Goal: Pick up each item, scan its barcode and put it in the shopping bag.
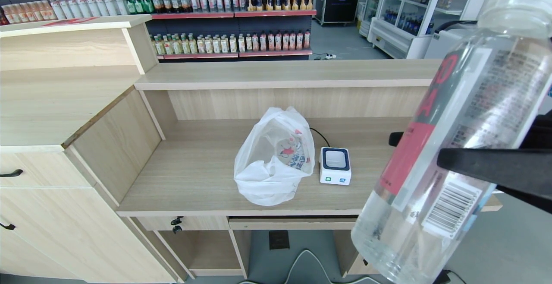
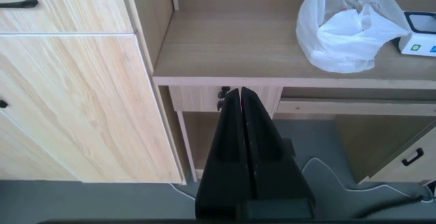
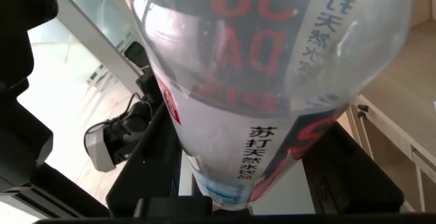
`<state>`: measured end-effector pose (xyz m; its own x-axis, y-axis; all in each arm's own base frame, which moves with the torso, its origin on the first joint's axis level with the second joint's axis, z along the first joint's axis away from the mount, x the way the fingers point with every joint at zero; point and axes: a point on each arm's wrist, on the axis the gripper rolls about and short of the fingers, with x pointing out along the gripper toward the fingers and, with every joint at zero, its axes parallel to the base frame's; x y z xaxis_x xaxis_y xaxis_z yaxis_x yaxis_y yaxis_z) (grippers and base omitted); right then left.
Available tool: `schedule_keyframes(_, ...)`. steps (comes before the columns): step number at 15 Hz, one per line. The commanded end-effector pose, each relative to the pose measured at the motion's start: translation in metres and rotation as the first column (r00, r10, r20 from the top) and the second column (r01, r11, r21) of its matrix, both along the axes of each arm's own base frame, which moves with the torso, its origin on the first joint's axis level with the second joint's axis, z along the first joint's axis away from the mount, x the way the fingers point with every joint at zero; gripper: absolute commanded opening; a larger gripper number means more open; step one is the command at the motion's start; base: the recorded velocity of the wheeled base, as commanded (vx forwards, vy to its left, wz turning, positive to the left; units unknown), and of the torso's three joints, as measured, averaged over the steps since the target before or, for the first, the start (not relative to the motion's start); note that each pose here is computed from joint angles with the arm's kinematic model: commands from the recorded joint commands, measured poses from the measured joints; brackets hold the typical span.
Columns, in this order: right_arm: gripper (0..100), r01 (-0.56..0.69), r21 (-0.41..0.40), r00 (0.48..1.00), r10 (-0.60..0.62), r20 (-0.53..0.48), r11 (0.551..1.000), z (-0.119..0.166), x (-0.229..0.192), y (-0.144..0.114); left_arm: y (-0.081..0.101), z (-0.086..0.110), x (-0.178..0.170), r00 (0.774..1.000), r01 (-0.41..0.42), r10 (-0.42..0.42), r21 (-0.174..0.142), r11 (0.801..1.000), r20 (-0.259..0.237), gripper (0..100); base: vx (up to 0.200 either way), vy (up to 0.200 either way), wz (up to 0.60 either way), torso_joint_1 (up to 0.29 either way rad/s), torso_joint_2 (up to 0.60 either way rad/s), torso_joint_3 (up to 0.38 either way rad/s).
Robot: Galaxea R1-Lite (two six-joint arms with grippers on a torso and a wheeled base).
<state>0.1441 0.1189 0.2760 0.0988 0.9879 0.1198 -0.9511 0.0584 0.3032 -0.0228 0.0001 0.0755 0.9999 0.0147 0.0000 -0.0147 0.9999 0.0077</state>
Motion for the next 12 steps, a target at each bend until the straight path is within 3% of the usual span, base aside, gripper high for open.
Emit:
schedule_keyframes(1, 0, 0.019, -0.007, 1.000, -0.019, 0.001, 1.000, -0.003, 0.003, -0.001, 0.000, 0.000, 0.000, 1.000, -0.001, 0.001, 0.000, 1.000, 0.000, 0, 0.000, 0.000, 0.00, 0.000, 0.00, 0.000)
schedule_keyframes(2, 0, 0.075, -0.024, 0.997, -0.075, 0.019, 0.997, -0.007, 0.014, -0.003, 0.000, 0.000, 0.000, 1.000, -0.001, 0.001, 0.000, 1.000, 0.000, 0, 0.000, 0.000, 0.00, 0.000, 0.00, 0.000)
schedule_keyframes(3, 0, 0.218, -0.058, 0.975, -0.214, 0.068, 0.974, -0.018, 0.036, -0.010, 0.000, 0.000, 0.000, 1.000, -0.001, 0.001, 0.000, 1.000, 0.000, 0, 0.000, 0.000, 0.00, 0.000, 0.00, 0.000)
schedule_keyframes(5, 0, 0.473, -0.129, 0.877, -0.452, 0.164, 0.871, -0.040, 0.068, -0.028, 0.000, 0.000, 0.000, 1.000, -0.001, 0.001, 0.000, 1.000, 0.000, 0, 0.000, 0.000, 0.00, 0.000, 0.00, 0.000)
schedule_keyframes(9, 0, 0.651, -0.203, 0.752, -0.588, 0.298, 0.731, -0.067, 0.085, -0.072, 0.000, 0.000, 0.000, 1.000, -0.001, 0.001, 0.000, 1.000, 0.000, 0, 0.000, 0.000, 0.00, 0.000, 0.00, 0.000)
schedule_keyframes(12, 0, 0.794, -0.229, 0.606, -0.704, 0.371, 0.563, -0.078, 0.104, -0.106, 0.000, 0.000, 0.000, 1.000, -0.001, 0.001, 0.000, 1.000, 0.000, 0, 0.000, 0.000, 0.00, 0.000, 0.00, 0.000)
